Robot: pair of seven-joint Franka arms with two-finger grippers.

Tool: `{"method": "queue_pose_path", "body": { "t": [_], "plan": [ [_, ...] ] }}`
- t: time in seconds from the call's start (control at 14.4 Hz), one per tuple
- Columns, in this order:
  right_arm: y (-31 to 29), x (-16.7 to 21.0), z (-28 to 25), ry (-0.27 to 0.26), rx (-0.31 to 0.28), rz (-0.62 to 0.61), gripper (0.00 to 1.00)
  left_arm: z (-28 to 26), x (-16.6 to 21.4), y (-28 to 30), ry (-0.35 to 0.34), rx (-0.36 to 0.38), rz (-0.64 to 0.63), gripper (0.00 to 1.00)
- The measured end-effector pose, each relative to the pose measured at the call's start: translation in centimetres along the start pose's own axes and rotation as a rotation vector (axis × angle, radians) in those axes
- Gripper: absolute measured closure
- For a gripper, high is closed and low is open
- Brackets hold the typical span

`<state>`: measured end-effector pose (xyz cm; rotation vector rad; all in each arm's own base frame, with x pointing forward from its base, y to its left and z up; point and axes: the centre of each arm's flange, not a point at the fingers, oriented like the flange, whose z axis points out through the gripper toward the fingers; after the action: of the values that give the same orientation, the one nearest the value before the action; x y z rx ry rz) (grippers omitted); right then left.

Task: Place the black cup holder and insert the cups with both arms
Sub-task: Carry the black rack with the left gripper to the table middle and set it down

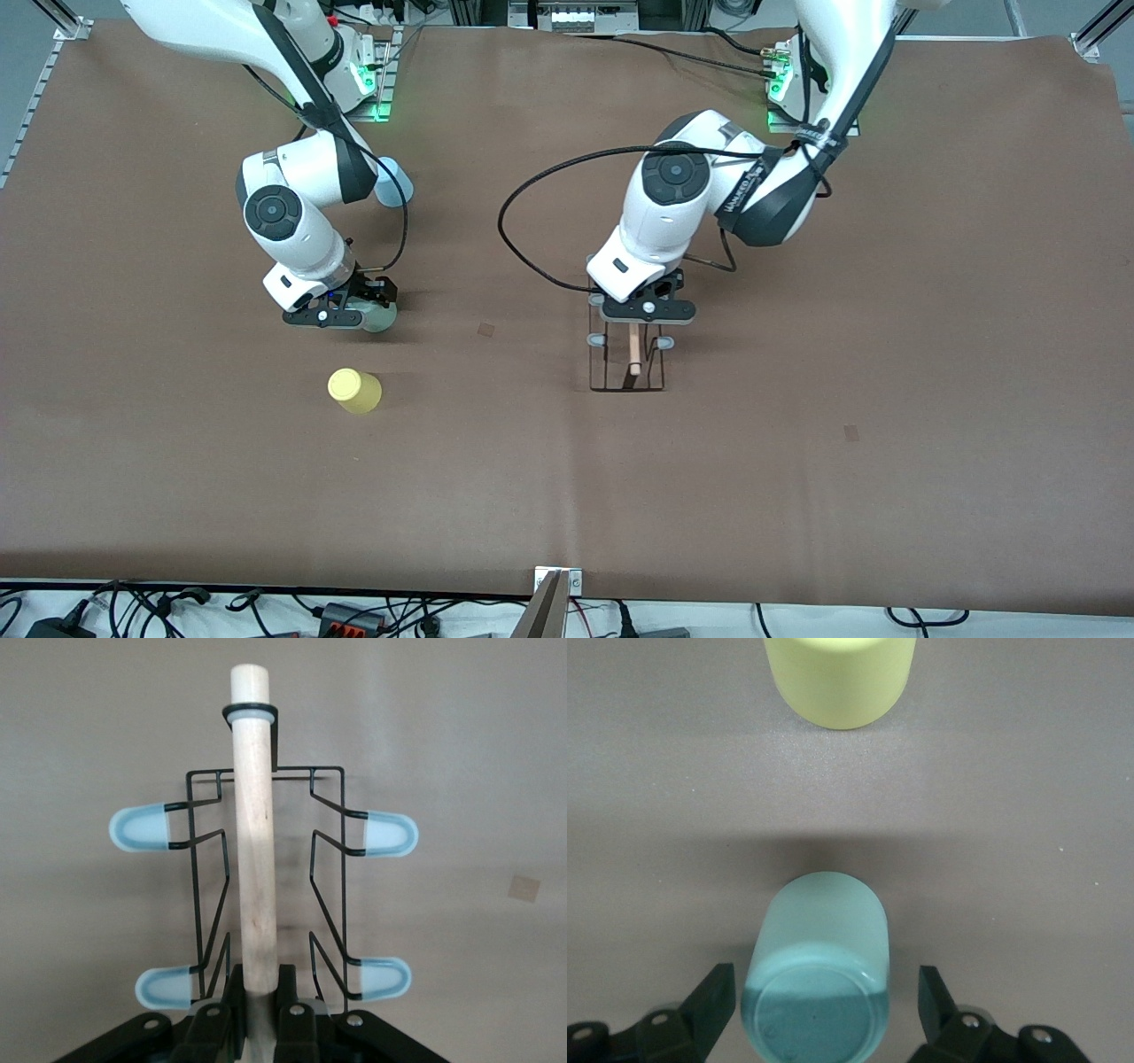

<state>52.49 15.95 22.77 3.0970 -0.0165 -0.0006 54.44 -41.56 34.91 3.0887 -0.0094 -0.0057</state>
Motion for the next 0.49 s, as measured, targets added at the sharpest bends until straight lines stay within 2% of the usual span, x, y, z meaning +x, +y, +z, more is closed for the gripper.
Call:
{"method": "queue_pose_path", "body": {
  "t": [0.07, 0.14, 0.28, 0.49],
  "plan": [
    [0.0, 0.0, 0.0, 0.001, 0.0, 0.0, 0.14, 0.4, -0.3, 0.4, -0.003, 0.0, 0.006, 0.84],
    [0.0, 0.0, 0.0, 0.002, 0.0, 0.0, 0.14, 0.7, -0.4, 0.8, 0.0, -0.004, 0.012, 0.84],
    [0.0, 0.1, -0.1, 0.004, 0.001, -0.001, 0.31, 1.0, -0.8, 1.5, 0.0, -0.007, 0.022, 0.84],
    [-0.1, 0.1, -0.2, 0.006, 0.002, -0.001, 0.33, 1.6, -1.1, 1.8, -0.008, -0.004, 0.028, 0.84]
  ]
}}
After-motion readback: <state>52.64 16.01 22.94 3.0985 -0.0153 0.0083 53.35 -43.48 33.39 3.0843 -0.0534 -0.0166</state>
